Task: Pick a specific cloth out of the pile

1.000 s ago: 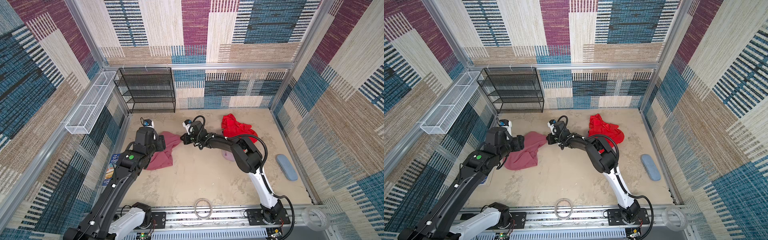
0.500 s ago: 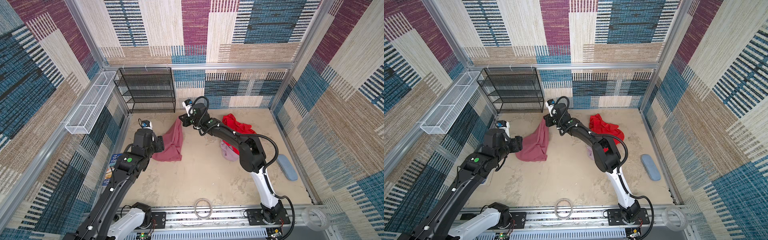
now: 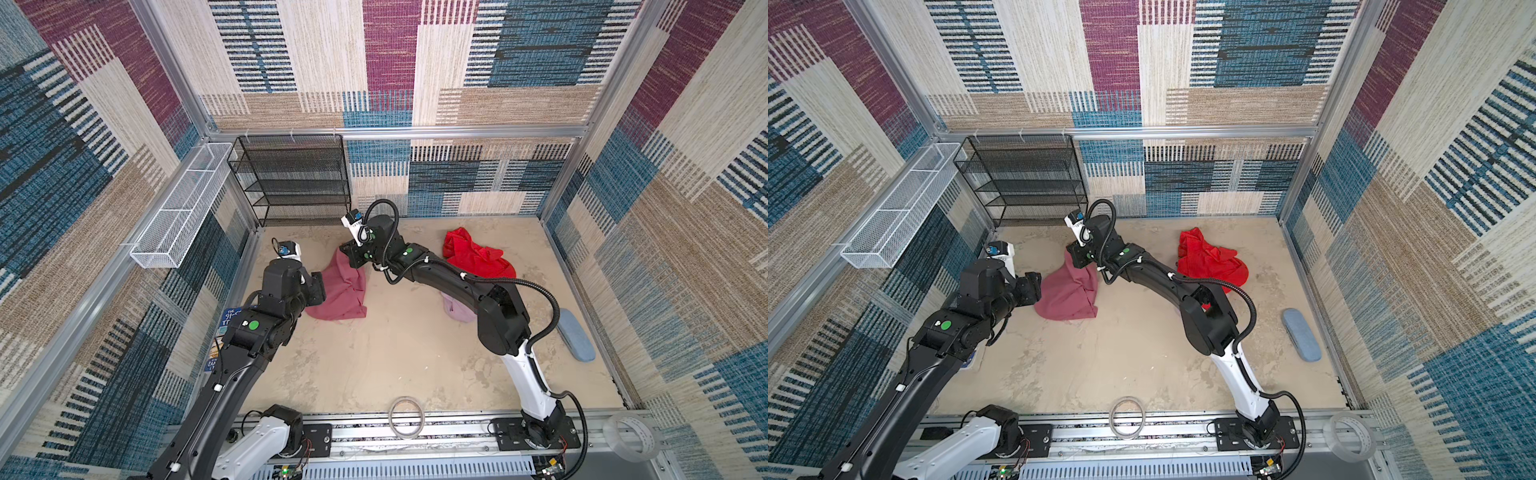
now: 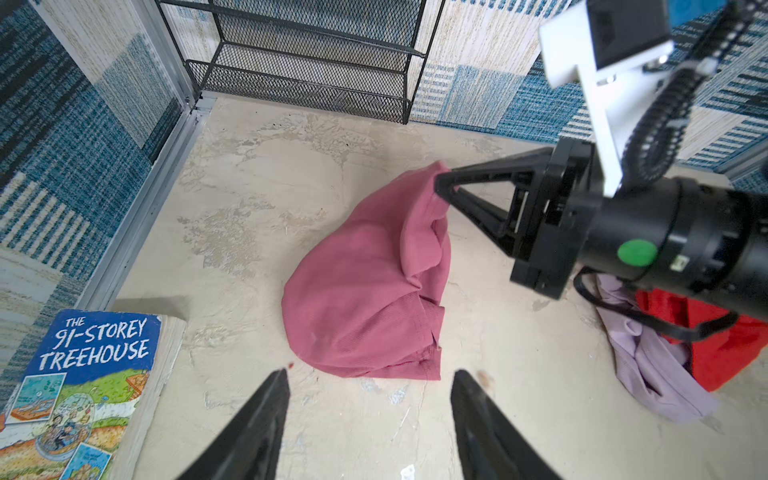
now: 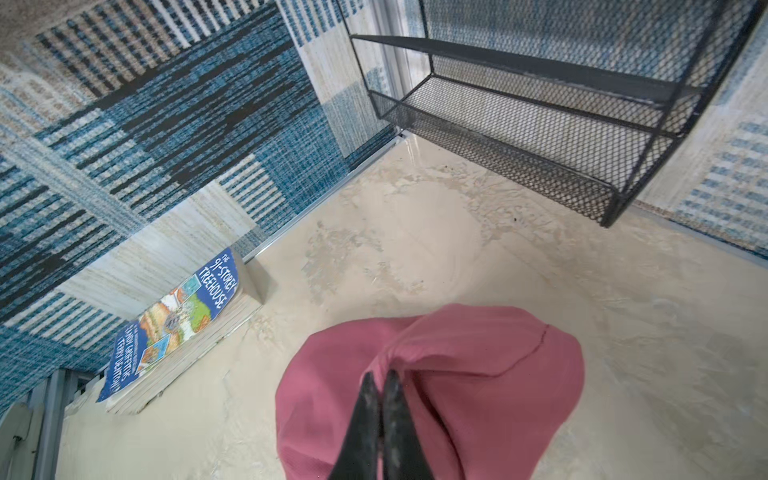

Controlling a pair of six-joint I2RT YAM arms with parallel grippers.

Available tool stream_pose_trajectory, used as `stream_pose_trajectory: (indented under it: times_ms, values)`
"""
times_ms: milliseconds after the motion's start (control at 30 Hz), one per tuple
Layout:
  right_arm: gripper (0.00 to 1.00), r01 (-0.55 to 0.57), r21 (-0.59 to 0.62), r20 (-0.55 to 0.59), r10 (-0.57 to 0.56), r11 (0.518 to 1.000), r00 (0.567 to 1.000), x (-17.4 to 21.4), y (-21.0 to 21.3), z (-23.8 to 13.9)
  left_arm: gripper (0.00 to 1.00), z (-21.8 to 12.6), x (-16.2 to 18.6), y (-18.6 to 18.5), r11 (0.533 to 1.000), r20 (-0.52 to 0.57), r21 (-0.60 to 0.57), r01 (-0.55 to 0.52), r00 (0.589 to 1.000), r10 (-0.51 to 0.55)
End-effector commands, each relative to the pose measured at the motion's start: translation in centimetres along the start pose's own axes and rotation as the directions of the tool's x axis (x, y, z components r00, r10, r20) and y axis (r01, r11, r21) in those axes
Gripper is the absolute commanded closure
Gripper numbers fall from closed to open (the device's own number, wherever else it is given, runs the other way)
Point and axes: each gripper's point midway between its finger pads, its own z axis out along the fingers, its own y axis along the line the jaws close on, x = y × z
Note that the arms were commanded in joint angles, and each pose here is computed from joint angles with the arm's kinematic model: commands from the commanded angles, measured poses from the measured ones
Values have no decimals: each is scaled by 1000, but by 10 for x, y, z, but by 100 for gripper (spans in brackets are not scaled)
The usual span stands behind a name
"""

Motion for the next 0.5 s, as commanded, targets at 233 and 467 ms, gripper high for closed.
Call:
stream_pose_trajectory:
  times_ms: [233, 467]
  values:
    - [100, 32, -107, 25, -30, 994, 999, 13, 62, -9, 37, -25, -12, 15, 997, 53, -52, 55, 997, -52]
    - [100, 36, -149, -15, -39, 988, 999, 40, 88, 3, 37, -26, -11, 19, 996, 50, -73, 47, 998, -44]
